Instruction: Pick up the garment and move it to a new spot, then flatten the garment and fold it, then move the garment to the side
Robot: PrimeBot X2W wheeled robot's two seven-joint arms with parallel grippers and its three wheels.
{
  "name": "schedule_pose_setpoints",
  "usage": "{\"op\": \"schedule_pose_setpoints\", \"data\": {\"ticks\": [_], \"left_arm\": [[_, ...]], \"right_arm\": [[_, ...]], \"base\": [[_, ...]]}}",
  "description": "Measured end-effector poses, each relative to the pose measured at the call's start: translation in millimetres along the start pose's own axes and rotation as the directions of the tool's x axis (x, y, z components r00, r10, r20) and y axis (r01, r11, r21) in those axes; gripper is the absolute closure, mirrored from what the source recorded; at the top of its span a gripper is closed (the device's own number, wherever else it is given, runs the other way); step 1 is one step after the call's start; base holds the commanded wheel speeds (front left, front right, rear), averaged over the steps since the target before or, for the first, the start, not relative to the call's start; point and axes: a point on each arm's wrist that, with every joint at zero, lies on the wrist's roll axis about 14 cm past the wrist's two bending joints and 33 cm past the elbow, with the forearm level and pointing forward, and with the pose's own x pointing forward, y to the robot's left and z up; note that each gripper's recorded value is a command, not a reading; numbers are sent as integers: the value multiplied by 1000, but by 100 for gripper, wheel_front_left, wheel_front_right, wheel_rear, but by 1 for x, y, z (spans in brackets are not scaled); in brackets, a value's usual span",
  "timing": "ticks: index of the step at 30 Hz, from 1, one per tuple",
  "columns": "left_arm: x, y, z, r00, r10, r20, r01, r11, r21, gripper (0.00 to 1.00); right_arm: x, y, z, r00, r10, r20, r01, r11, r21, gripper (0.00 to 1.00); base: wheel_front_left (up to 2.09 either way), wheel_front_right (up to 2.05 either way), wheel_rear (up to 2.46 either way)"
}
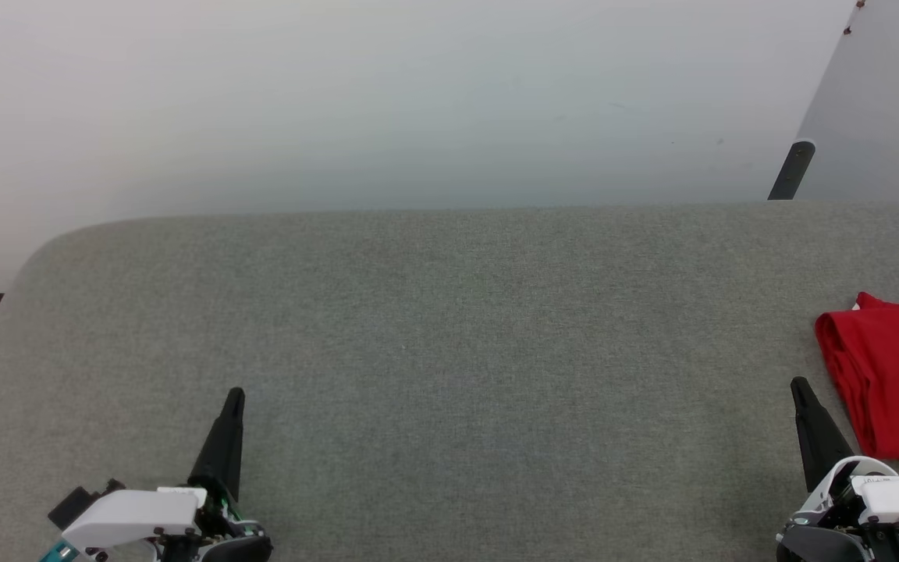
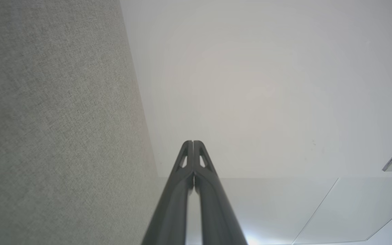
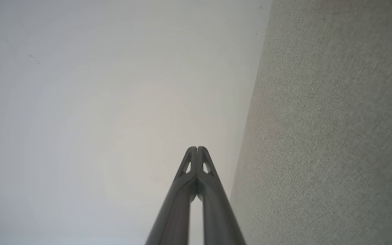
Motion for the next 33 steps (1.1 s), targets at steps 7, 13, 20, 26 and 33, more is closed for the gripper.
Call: {"op": "schedule_pose_setpoints", "data": {"ticks": [7, 13, 20, 26, 33], "left_arm": [[0, 0, 0, 1000, 0, 0, 0, 1000, 0, 100], [0, 0, 0, 1000, 0, 0, 0, 1000, 0, 100], [0, 0, 0, 1000, 0, 0, 0, 1000, 0, 100], [0, 0, 0, 1000, 0, 0, 0, 1000, 0, 100], [0, 0, 0, 1000, 0, 0, 0, 1000, 0, 100]], "right_arm": [[0, 0, 0, 1000, 0, 0, 0, 1000, 0, 100], [0, 0, 0, 1000, 0, 0, 0, 1000, 0, 100], [0, 0, 0, 1000, 0, 0, 0, 1000, 0, 100], [0, 0, 0, 1000, 0, 0, 0, 1000, 0, 100], [0, 0, 0, 1000, 0, 0, 0, 1000, 0, 100]], "base": [[0, 0, 0], [0, 0, 0], [0, 0, 0], [0, 0, 0], [0, 0, 0]]}}
